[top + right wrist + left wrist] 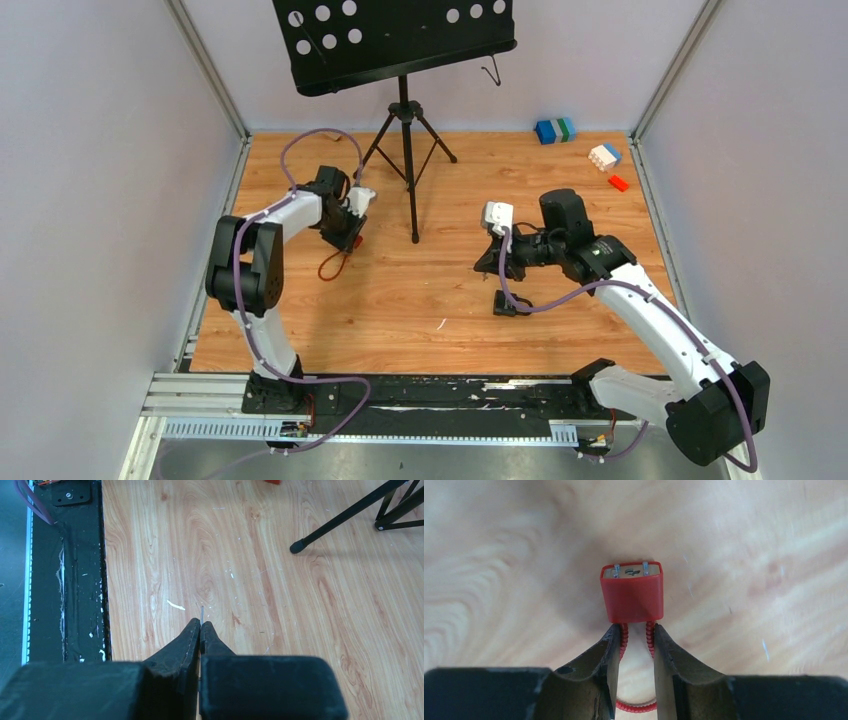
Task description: Unlock with the key
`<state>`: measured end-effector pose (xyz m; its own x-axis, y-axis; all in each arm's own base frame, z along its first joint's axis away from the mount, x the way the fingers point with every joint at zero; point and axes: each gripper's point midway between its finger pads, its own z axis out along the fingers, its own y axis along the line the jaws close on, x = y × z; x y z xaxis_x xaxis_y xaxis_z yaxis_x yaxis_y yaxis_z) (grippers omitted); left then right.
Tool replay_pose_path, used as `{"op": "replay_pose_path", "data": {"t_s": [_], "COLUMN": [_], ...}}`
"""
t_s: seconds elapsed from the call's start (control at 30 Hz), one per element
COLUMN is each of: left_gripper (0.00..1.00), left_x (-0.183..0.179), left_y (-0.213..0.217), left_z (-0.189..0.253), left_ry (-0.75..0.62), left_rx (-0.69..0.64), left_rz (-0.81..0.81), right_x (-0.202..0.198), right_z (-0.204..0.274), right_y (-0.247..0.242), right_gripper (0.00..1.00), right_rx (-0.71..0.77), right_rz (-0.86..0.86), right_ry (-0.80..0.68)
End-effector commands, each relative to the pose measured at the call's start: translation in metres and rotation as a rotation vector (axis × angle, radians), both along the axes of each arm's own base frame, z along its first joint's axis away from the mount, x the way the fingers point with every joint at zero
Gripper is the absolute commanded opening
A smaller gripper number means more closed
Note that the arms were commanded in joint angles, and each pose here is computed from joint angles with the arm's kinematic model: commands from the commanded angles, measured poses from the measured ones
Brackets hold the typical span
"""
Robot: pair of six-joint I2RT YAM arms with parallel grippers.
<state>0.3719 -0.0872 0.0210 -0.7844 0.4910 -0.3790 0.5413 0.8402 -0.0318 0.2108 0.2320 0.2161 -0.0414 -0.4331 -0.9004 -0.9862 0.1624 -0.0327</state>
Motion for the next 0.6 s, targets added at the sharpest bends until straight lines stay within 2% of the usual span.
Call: {"op": "replay_pose_path", "data": {"t_s": [0.0,0.13,0.27,0.57], "left_gripper": [0.33,0.33,0.33,0.36], "left_x": [-0.061,-0.093,-0.116,-0.13], "left_y": [-0.001,-0.008,-0.026,-0.077], "left_z": [0.007,0.007,0.01,0.031], "left_ry": [0.092,0.08,0.086,-0.022], "left_rx": [0.017,0.063,0.037,-0.014], "left_rz": [-0.261,-0.458,-0.624,-0.859], "right_x": [0.001,0.004,0.006,0.004], "right_z": [0.014,0.011,0.008,0.008], "right_y": [0.003,0.001,-0.001,-0.002], "right_gripper": [0.0,0.0,0.0,0.0], "right_rx": [0.052,0.05,0.047,0.052], "right_rz": [0.018,0.008,0.0,0.001], "right_ry": [-0.039,-0.033,-0.032,-0.035]}}
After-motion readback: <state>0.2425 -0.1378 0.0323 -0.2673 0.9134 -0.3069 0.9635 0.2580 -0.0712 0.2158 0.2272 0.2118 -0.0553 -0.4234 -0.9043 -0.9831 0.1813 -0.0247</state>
